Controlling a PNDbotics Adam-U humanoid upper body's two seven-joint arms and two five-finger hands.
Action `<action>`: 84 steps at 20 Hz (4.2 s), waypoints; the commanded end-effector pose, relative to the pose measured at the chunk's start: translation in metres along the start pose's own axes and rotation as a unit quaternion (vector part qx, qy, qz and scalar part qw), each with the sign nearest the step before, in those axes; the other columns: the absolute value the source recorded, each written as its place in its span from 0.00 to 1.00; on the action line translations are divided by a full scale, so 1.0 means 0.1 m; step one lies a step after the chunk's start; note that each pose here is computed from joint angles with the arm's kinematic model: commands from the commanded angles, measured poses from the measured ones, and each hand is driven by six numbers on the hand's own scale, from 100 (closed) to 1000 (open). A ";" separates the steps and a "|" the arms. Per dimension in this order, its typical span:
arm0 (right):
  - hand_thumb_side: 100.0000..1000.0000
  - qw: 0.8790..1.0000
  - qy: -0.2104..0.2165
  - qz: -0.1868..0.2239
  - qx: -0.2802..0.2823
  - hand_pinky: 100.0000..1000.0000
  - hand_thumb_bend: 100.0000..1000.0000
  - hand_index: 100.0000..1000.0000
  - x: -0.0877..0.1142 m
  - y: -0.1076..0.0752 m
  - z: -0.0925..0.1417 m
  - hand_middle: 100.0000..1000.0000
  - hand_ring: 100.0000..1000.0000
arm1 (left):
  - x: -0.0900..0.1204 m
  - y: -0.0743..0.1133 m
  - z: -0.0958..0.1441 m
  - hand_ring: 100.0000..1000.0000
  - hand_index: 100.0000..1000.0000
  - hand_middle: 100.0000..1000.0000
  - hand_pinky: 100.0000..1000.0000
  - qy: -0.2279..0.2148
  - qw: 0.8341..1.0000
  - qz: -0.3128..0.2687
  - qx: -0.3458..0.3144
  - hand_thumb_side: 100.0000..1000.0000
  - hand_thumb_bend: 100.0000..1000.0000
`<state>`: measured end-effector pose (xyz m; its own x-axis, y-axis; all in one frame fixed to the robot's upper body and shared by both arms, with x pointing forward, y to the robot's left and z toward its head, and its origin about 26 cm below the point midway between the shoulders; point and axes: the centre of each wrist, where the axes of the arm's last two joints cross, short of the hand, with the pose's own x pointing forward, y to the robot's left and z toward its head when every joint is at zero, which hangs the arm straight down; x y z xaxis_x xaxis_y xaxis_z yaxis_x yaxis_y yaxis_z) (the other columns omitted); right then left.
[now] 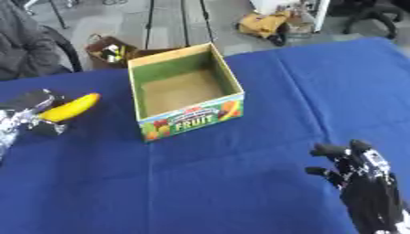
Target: Pick up objects on the table and place them in the box.
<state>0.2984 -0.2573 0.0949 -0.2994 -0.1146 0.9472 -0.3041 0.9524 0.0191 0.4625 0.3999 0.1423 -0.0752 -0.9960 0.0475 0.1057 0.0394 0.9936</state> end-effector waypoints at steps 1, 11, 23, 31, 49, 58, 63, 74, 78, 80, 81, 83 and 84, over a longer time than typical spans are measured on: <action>1.00 1.000 -0.010 0.015 0.008 0.67 0.00 0.68 0.08 -0.01 -0.03 0.63 0.98 | -0.05 0.17 0.01 0.64 0.80 0.48 0.81 0.005 1.000 -0.002 0.017 0.00 0.22; 1.00 1.000 -0.011 0.013 0.008 0.67 0.00 0.68 0.09 -0.02 -0.02 0.63 0.98 | -0.05 0.24 0.01 0.61 0.77 0.43 0.80 -0.001 1.000 0.004 0.023 0.00 0.15; 1.00 1.000 -0.011 0.012 0.009 0.67 0.00 0.68 0.09 -0.02 -0.02 0.63 0.98 | -0.06 0.32 0.03 0.61 0.77 0.43 0.79 -0.009 1.000 0.009 0.020 0.00 0.13; 1.00 1.000 -0.012 0.011 0.010 0.67 0.00 0.68 0.09 -0.02 -0.02 0.63 0.98 | -0.05 0.37 0.03 0.60 0.76 0.43 0.79 -0.017 0.999 0.018 0.029 0.00 0.11; 1.00 1.000 -0.009 0.010 0.008 0.67 0.00 0.68 0.08 -0.03 -0.01 0.63 0.98 | -0.01 0.57 0.03 0.61 0.77 0.44 0.79 -0.042 0.998 0.024 0.032 0.00 0.08; 1.00 1.000 -0.007 0.010 0.007 0.67 0.00 0.68 0.07 -0.04 0.00 0.63 0.98 | 0.01 0.68 0.04 0.57 0.77 0.41 0.79 -0.049 0.998 0.010 0.026 0.00 0.08; 1.00 1.000 -0.006 0.009 0.007 0.67 0.00 0.68 0.07 -0.04 0.00 0.63 0.98 | 0.03 0.72 0.04 0.49 0.76 0.40 0.77 -0.053 0.998 0.005 0.021 0.00 0.08; 1.00 1.000 -0.005 0.009 0.007 0.67 0.00 0.68 0.06 -0.04 0.01 0.63 0.98 | 0.06 0.77 0.02 0.29 0.75 0.36 0.72 -0.059 0.998 -0.002 0.016 0.00 0.08; 1.00 1.000 -0.004 0.009 0.008 0.67 0.00 0.68 0.06 -0.04 0.01 0.63 0.98 | 0.07 0.78 0.02 0.24 0.75 0.34 0.70 -0.060 0.998 -0.004 0.014 0.00 0.08; 1.00 1.000 -0.004 0.009 0.008 0.67 0.00 0.68 0.06 -0.04 0.01 0.63 0.98 | 0.07 0.78 0.02 0.22 0.74 0.33 0.69 -0.061 0.998 -0.005 0.013 0.00 0.08; 1.00 1.000 -0.004 0.009 0.008 0.67 0.00 0.68 0.06 -0.04 0.01 0.63 0.98 | 0.07 0.78 0.02 0.21 0.74 0.33 0.68 -0.061 0.998 -0.005 0.012 0.00 0.07; 1.00 1.000 -0.004 0.009 0.008 0.67 0.00 0.68 0.06 -0.04 0.01 0.63 0.98 | 0.07 0.79 0.02 0.19 0.73 0.32 0.67 -0.061 0.998 -0.006 0.012 0.00 0.07; 1.00 1.000 -0.004 0.009 0.008 0.67 0.00 0.68 0.06 -0.05 0.01 0.63 0.98 | 0.08 0.80 0.02 0.18 0.73 0.31 0.67 -0.062 0.998 -0.007 0.012 0.00 0.07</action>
<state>0.2974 -0.2583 0.0935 -0.2913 -0.1145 0.9498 -0.3094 0.9507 0.0197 0.4702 0.3883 0.1975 -0.2053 -0.9755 0.0791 0.1269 0.0536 0.9905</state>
